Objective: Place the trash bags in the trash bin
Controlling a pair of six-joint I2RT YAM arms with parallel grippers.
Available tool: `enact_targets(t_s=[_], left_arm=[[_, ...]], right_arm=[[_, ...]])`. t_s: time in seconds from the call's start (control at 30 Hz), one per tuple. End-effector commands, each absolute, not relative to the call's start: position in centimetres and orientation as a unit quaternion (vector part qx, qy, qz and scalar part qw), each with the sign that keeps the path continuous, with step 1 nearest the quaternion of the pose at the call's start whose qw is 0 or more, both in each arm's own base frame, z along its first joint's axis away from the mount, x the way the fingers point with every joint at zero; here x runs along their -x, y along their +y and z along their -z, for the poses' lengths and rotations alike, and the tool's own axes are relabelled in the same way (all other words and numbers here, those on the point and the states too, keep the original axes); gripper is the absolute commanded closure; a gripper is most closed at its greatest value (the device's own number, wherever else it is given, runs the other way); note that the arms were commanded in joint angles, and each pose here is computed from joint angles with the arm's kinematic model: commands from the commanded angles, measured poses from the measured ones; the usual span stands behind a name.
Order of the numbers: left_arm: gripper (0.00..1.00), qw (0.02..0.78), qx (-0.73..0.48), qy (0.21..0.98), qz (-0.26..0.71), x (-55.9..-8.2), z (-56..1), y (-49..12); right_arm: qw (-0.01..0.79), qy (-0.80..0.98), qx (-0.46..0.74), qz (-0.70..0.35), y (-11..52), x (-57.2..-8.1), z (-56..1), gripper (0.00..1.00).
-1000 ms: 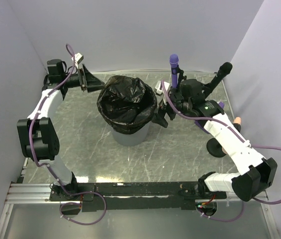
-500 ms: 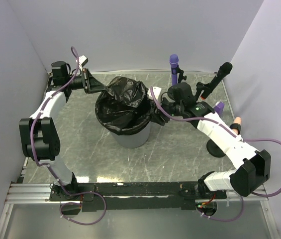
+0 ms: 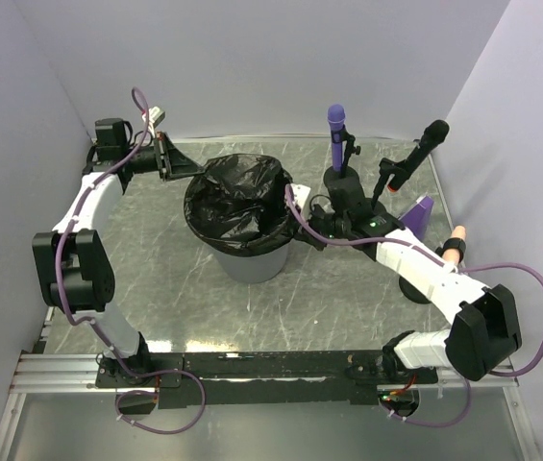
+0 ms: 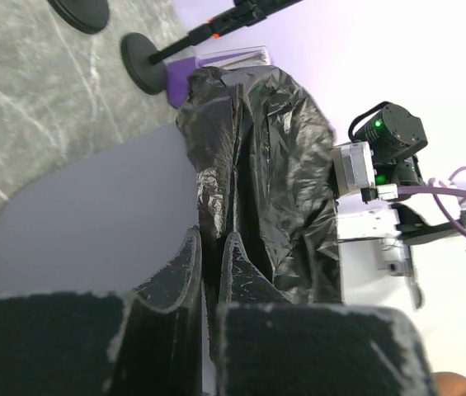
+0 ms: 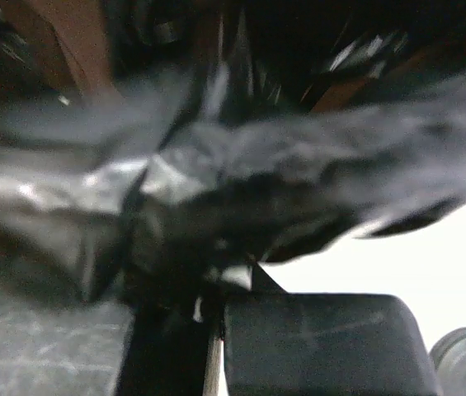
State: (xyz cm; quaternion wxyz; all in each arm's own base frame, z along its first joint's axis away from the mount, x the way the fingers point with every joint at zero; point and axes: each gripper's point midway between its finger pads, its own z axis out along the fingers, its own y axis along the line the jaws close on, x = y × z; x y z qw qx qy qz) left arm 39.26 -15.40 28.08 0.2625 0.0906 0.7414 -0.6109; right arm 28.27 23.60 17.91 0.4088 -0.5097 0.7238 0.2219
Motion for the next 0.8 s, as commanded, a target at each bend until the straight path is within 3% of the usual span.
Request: enact_targets(t_s=[0.0,0.23,0.5,0.77], left_arm=[[0.99,0.224,-0.082,0.79,0.565,-38.4,-20.5,-15.3],[0.99,0.213,-0.041,0.781,0.586,-38.2,-18.7,-14.8],[0.99,0.313,-0.137,0.657,0.672,-35.9,-29.5,-16.1],[0.96,0.278,-0.073,0.69,0.664,-38.4,-27.9,-16.0]], right_arm=[[0.46,0.707,0.487,-0.225,23.9,-29.1,-19.5,1.0],[0.456,0.718,0.467,-0.244,24.4,-29.7,-17.9,1.0],[0.461,0.714,0.465,-0.248,24.5,-30.0,-19.1,1.0],[0.455,0.715,0.465,-0.257,25.0,-30.6,-18.9,1.0]])
